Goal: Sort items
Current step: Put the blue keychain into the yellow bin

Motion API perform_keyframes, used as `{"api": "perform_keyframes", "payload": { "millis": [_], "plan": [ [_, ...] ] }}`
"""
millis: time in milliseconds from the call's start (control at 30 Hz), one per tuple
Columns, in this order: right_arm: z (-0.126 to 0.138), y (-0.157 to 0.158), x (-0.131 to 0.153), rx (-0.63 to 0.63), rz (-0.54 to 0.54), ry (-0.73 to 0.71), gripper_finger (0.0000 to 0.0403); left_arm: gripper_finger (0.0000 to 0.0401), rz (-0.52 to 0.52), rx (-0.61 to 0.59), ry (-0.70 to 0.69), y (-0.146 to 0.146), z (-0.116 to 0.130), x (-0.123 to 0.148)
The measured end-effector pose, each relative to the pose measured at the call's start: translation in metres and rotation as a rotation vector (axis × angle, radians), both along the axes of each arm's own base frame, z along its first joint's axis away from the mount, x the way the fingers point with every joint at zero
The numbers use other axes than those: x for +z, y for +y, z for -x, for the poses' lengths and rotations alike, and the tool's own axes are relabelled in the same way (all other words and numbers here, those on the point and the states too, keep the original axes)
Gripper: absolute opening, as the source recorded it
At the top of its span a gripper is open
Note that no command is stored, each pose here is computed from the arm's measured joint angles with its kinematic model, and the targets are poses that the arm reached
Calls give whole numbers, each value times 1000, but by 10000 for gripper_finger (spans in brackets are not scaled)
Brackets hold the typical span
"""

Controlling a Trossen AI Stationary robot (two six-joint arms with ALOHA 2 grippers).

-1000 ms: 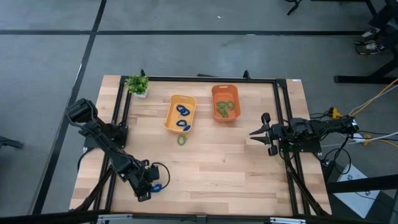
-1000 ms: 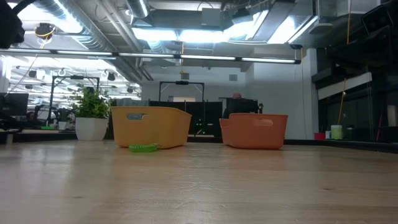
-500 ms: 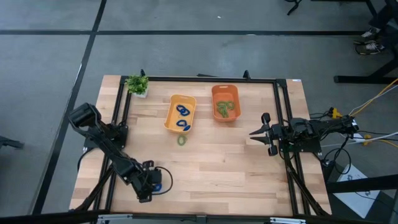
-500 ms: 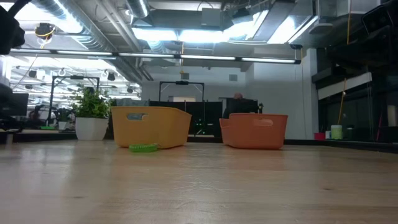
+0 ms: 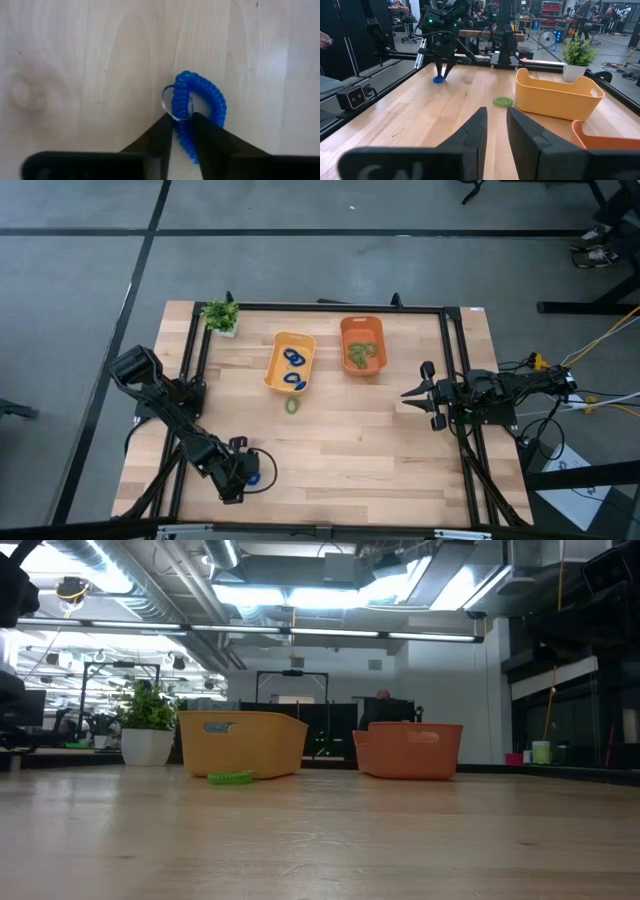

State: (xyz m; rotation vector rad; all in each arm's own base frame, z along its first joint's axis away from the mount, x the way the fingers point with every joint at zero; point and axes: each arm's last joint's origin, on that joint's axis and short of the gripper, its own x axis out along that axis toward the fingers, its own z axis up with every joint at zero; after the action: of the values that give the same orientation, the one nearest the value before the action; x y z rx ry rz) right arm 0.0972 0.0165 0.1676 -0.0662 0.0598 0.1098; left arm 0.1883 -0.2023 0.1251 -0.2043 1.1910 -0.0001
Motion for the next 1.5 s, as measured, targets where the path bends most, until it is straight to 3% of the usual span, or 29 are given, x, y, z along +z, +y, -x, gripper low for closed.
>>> {"api": "perform_keyframes", "payload": {
  "millis": [200, 567, 1067, 1500],
  "plan": [
    [0, 0, 0, 0, 0, 0, 75, 13, -34, -31, -6, 1, 0, 0],
    [0, 0, 0, 0, 0, 0, 75, 8, -112, -131, -63, 9, 1, 11],
    [0, 0, 0, 0, 0, 0, 75, 7, -75, -179, -268, 42, -3, 74],
    [0, 0, 0, 0, 0, 0, 75, 6, -132, -296, -524, 65, 16, 126]
  ]
}}
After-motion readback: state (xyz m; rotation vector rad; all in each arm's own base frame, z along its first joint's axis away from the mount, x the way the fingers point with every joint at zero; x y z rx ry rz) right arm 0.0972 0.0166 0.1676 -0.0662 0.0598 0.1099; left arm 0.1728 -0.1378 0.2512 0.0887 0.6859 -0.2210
